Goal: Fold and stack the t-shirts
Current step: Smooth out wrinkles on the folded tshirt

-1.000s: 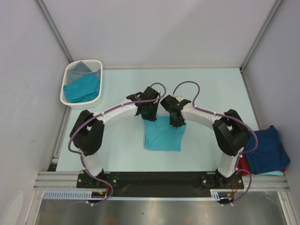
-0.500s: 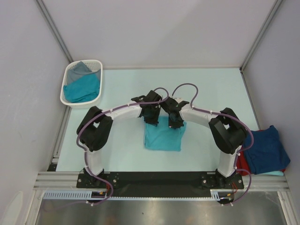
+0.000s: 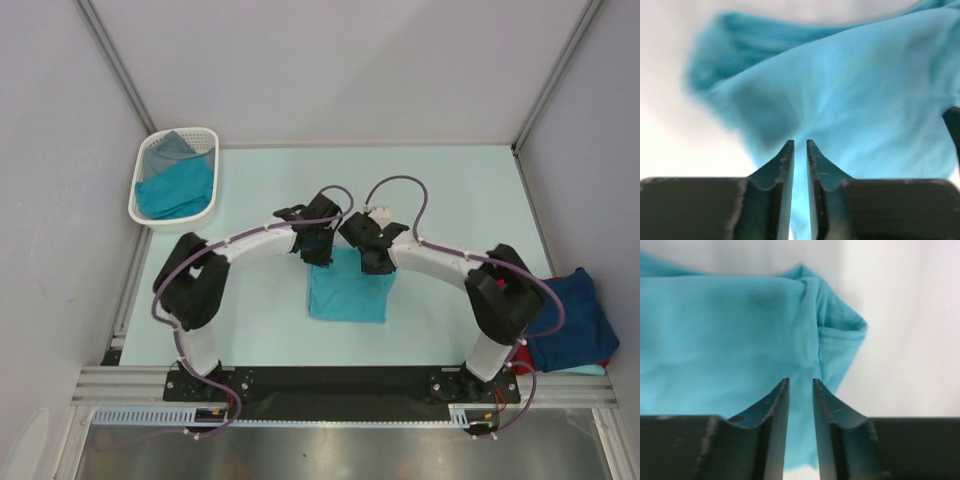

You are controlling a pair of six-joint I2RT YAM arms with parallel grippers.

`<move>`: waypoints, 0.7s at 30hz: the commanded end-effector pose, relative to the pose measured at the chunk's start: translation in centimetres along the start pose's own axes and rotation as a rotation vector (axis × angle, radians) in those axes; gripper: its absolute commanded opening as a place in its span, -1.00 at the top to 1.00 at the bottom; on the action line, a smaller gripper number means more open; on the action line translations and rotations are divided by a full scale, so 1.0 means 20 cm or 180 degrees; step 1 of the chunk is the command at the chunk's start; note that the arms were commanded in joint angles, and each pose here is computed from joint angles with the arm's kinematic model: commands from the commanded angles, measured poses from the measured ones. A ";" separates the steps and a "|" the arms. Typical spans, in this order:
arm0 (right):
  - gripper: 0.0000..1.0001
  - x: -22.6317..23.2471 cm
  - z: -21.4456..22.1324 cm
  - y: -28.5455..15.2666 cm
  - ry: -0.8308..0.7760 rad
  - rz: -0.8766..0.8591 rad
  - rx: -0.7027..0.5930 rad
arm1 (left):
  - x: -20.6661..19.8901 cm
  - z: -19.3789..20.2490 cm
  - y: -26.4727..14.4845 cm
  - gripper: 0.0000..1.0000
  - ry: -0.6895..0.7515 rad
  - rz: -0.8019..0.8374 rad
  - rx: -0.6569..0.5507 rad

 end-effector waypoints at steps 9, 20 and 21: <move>-0.10 -0.22 -0.29 -0.71 0.0430 -0.0471 -0.1147 | 0.17 0.02 -0.94 0.10 -0.0367 -0.0533 -0.1549; -0.10 -0.51 -0.19 -0.80 0.0752 -0.0137 -0.1409 | 0.50 0.31 -1.18 0.17 -0.0585 -0.1797 -0.1909; -0.11 -0.53 -0.19 -0.81 0.0791 -0.0109 -0.1460 | 0.55 0.32 -1.25 0.16 -0.0590 -0.1996 -0.2036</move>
Point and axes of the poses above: each gripper's point midway between its finger pads, its own y axis out along the fingers, its own x axis along the line the jaws close on, z = x × y, the point moved 8 cm from there along -y, back along the fingers, and after that the axes turned 8 degrees about y, right-handed, at the moved point
